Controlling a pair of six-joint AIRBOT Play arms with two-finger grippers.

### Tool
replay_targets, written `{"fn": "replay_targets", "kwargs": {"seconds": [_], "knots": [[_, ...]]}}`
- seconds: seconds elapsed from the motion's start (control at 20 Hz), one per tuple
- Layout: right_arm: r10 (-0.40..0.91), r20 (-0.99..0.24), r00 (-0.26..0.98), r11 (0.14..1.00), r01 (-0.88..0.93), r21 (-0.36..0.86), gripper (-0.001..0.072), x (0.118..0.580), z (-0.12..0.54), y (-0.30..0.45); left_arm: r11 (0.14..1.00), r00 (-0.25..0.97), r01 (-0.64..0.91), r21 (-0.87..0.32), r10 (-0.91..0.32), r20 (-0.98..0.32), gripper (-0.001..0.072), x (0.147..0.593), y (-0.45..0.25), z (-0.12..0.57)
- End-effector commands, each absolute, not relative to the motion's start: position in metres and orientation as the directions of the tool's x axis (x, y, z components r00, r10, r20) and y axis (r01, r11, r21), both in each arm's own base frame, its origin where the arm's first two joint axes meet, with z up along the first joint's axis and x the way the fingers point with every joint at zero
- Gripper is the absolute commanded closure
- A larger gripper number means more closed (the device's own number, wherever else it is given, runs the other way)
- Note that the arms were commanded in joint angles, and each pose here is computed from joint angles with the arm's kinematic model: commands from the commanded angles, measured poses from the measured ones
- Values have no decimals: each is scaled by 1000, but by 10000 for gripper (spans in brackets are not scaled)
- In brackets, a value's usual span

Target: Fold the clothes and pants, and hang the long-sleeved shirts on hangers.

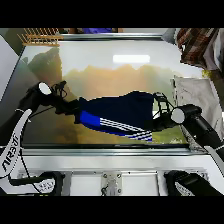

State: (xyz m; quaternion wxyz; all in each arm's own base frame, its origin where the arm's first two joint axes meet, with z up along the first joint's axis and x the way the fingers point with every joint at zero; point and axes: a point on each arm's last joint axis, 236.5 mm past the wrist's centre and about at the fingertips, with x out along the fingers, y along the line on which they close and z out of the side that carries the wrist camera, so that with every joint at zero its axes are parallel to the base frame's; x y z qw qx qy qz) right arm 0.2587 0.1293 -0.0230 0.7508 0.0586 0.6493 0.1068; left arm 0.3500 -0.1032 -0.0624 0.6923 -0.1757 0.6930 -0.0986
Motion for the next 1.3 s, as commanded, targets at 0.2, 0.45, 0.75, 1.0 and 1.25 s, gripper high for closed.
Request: {"fn": "replay_targets", "kwargs": {"seconds": [0.2,0.45,0.75,1.0,1.25], "knots": [[389,-916,92,921,-25,389,33,244,-19,164,920,75,-96,-381,-375,-924,214,345,-101,-57],[433,-868,244,894,5,447,32,274,44,123,916,322,-7,-402,-379,-868,215,367,-93,44],[445,-833,328,814,239,529,32,294,7,14,902,463,152,-403,-425,-777,696,352,-130,111],[497,-805,324,703,393,593,33,304,-71,-5,860,454,313,-402,-508,-732,696,339,-192,123],[613,-744,268,641,383,666,34,319,-104,41,835,356,371,-407,-533,-768,696,326,-229,98]]}}
